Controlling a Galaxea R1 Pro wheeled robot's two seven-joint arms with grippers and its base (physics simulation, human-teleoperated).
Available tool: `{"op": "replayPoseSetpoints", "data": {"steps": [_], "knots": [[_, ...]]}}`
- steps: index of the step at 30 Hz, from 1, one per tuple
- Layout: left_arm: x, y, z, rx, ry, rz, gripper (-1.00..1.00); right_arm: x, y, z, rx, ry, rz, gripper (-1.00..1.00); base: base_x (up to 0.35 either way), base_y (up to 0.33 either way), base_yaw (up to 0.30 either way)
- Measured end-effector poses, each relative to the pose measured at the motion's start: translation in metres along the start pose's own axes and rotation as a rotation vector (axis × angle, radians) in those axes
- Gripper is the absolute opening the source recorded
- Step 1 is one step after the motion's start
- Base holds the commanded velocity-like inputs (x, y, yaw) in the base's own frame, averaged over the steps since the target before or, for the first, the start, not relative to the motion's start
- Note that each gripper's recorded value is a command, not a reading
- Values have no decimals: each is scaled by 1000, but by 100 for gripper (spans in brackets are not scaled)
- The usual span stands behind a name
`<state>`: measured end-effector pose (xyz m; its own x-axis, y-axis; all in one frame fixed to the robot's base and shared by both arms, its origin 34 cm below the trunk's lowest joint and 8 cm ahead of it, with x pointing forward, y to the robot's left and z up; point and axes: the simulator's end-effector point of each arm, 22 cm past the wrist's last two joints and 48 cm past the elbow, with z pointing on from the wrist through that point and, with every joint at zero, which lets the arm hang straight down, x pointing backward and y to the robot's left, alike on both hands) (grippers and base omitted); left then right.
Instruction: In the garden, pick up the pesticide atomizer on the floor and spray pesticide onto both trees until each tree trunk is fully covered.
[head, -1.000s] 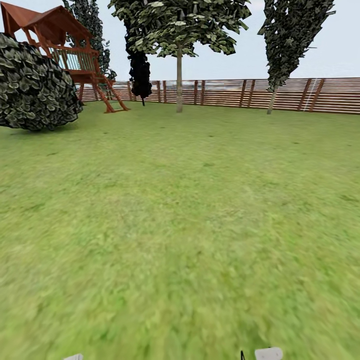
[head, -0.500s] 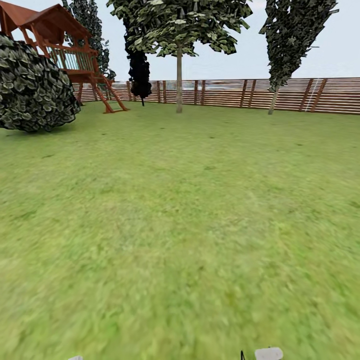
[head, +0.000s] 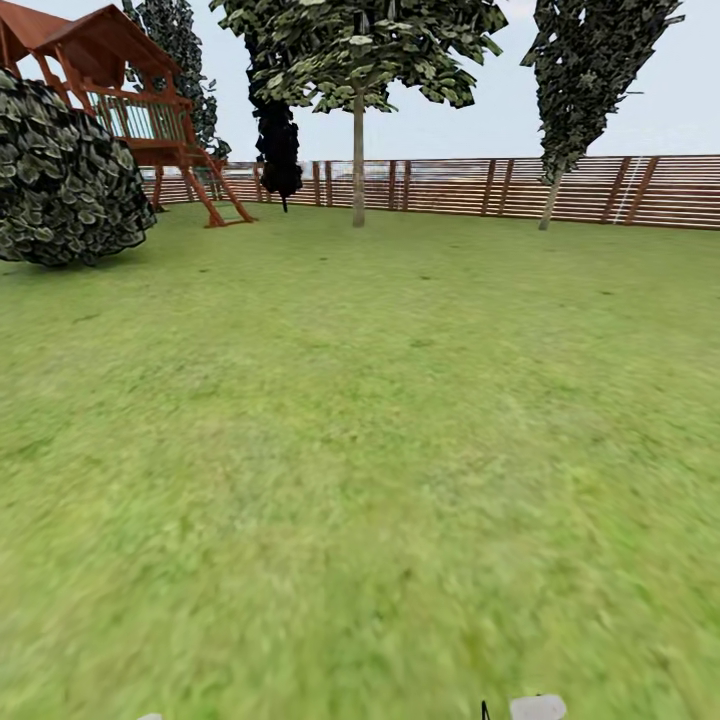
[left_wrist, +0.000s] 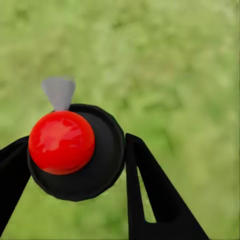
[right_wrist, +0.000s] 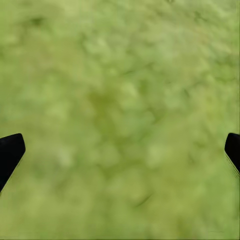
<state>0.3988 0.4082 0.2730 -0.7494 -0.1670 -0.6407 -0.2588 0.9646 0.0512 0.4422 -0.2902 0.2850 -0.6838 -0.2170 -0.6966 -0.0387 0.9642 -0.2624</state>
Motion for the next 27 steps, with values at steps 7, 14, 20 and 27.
{"op": "replayPoseSetpoints", "data": {"steps": [7, 14, 20, 27], "knots": [[16, 4, -7, -4, 21, 5, -100, 0, 0, 0, 0, 0, 0, 100, 338, 0, 0], [16, 4, -7, -3, 22, 5, -100, 0, 0, 0, 0, 0, 0, 100, 338, 0, 0], [17, 2, -7, -1, 23, 4, -100, 0, 0, 0, 0, -1, 0, 100, 338, 0, 0], [18, 1, -8, 1, 24, 5, -100, 0, 0, 0, 0, 0, 0, 100, 338, 0, 0]]}}
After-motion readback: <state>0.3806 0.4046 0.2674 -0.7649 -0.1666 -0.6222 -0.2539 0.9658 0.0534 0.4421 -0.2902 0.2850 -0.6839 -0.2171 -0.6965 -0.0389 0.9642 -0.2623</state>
